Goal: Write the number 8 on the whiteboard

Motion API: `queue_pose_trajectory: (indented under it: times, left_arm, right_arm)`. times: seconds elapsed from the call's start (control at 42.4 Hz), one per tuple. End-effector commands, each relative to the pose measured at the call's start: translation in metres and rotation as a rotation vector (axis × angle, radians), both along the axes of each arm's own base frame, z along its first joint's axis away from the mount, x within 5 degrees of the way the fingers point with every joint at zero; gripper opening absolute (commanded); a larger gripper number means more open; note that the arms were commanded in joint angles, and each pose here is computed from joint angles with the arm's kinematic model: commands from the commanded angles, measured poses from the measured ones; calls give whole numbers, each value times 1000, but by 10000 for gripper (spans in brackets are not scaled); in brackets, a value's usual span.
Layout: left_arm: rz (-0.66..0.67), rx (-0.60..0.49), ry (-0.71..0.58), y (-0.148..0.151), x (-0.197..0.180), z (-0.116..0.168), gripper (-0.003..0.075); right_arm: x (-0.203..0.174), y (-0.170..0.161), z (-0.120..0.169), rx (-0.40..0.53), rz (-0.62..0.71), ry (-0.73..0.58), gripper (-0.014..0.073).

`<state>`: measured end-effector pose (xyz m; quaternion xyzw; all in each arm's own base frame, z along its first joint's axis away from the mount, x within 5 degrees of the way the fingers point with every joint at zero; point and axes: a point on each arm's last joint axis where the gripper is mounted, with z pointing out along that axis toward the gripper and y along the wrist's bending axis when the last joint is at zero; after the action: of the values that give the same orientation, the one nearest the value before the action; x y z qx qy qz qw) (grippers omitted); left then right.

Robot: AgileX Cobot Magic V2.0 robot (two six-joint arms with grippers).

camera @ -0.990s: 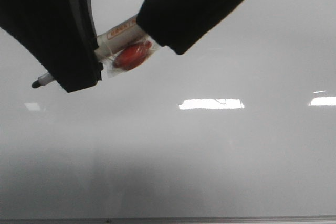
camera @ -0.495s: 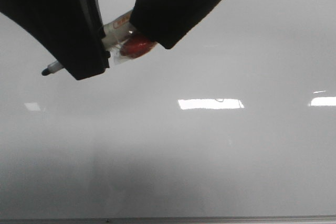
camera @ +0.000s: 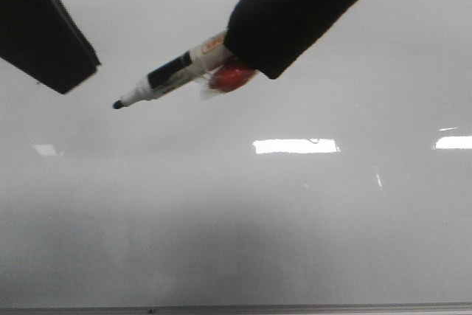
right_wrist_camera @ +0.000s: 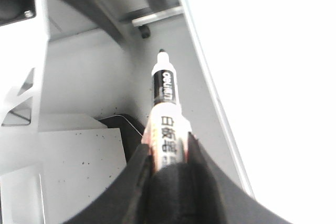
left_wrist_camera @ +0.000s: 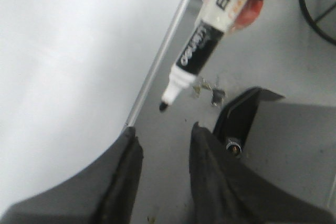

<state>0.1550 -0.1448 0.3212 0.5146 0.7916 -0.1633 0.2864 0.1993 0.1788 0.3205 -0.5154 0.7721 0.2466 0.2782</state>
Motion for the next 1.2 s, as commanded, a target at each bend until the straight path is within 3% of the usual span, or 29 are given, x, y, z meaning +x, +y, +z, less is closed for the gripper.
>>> queue_pose_trajectory:
  times: [0.0,0.189,0.236,0.354,0.401,0.872,1.179]
  left_arm:
    - [84,-175,-126,19,-17,14,219]
    - [221,-364,-307,62,-63,5,206]
    - [255,-417,-335,71,-75,1,172]
    - [316,-530,-417,90,-103,-12,0]
    - [315,-555,-446,95,-110,-15,-20]
    - [317,-583,-483,99,-116,-15,-20]
    - [317,-583,-483,99,-116,-15,-21]
  right_arm:
    - [8,-13,10,94,-108,0,-67]
    - [18,-23,-9,175,-254,32,-67]
    - [20,-23,-11,202,-287,30,-67]
    - [26,-23,-11,267,-364,13,-67]
    - [29,-24,-9,285,-393,-1,-67]
    - [102,-3,-2,320,-532,-129,-67]
    - [133,11,-17,306,-556,-121,-67]
